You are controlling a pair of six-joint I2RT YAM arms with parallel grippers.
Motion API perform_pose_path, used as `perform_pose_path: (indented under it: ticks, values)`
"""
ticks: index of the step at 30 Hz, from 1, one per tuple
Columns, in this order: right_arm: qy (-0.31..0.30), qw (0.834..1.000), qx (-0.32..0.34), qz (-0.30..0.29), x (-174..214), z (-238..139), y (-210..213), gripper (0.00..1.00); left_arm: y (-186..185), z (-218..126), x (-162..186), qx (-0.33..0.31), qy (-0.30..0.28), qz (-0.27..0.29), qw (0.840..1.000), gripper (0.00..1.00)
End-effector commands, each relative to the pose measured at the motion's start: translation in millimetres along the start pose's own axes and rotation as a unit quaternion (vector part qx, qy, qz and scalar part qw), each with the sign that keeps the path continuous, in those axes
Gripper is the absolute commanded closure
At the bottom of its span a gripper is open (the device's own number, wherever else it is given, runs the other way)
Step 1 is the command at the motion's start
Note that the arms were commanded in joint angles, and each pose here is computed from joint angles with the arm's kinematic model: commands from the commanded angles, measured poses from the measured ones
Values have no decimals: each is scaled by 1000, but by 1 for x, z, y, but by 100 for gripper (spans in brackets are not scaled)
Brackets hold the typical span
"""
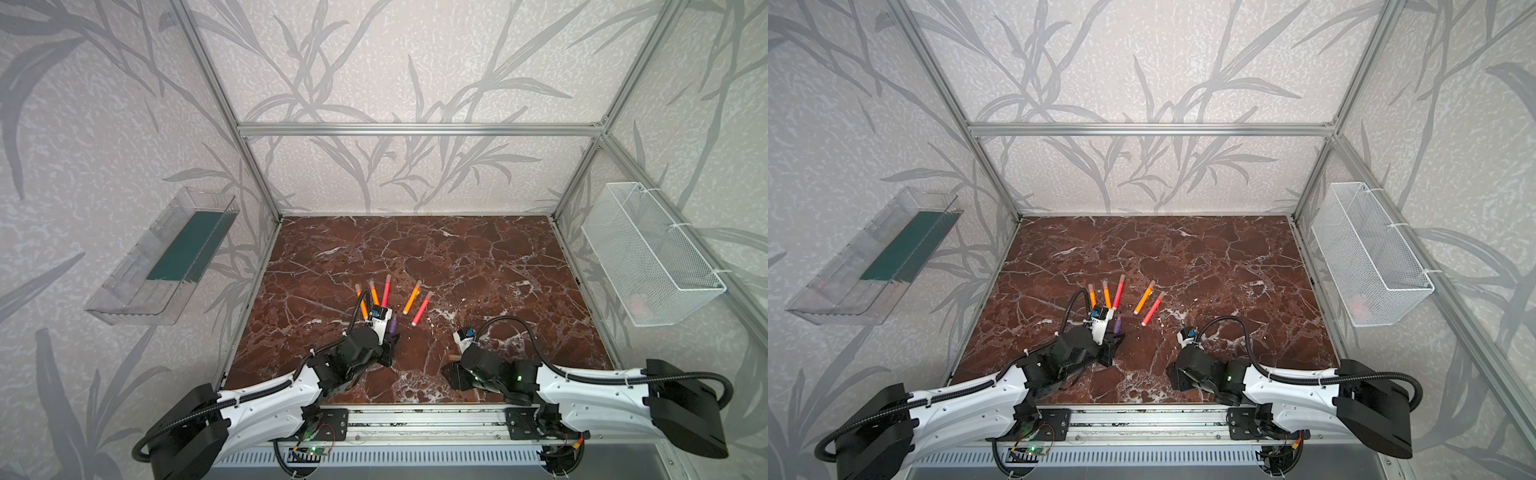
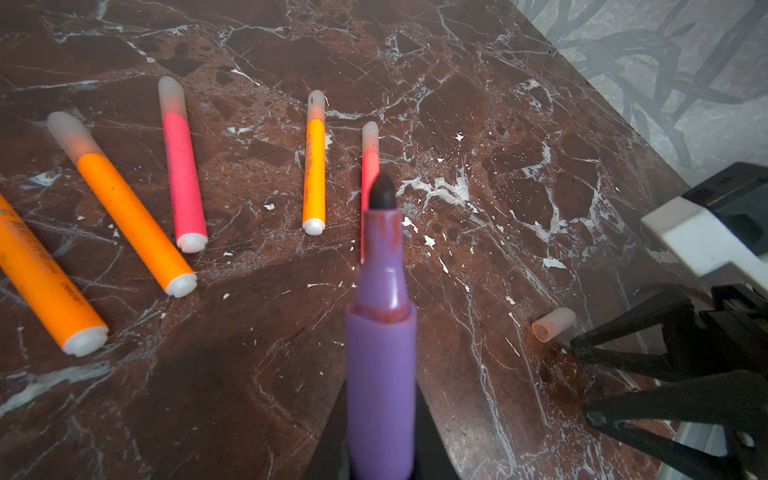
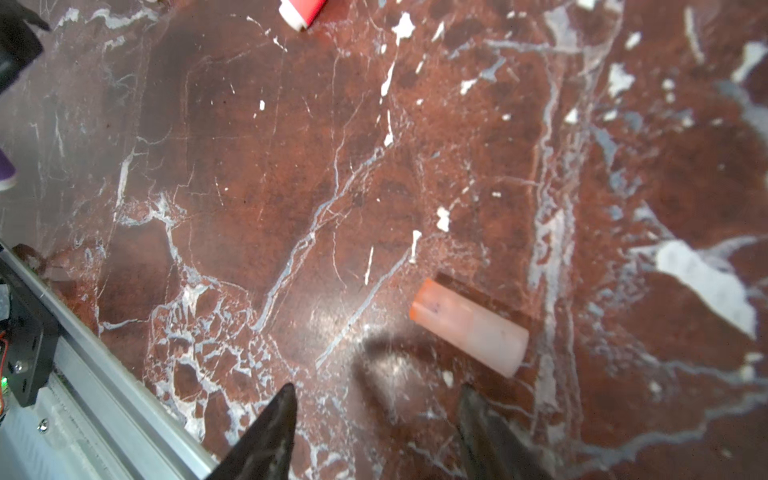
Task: Insert the pens into the pen caps
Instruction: 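Move the right gripper away toward the translucent cap on the table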
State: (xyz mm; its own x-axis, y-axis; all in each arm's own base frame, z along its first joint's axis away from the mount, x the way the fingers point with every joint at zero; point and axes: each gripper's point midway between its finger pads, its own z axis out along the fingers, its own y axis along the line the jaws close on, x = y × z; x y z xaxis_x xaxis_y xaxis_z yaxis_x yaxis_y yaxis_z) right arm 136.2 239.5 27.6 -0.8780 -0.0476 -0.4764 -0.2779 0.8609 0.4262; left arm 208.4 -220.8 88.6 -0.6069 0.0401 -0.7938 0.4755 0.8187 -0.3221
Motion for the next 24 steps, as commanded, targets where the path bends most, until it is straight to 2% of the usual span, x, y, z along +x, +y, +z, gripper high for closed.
perform_pose_path:
  ticks: [1, 9, 24]
  values:
    - [-11, 999, 32, -9, -4, 7, -7, 39, 3, -3, 4, -2, 4, -6, 1000, 100]
    - [-44, 996, 80, -13, -16, 6, -22, 38, 5, -6, 2, -7, -2, -3, 1000, 100]
    - [-89, 989, 119, -25, -42, 21, -28, 36, 6, -10, 2, -6, -4, -2, 1000, 100]
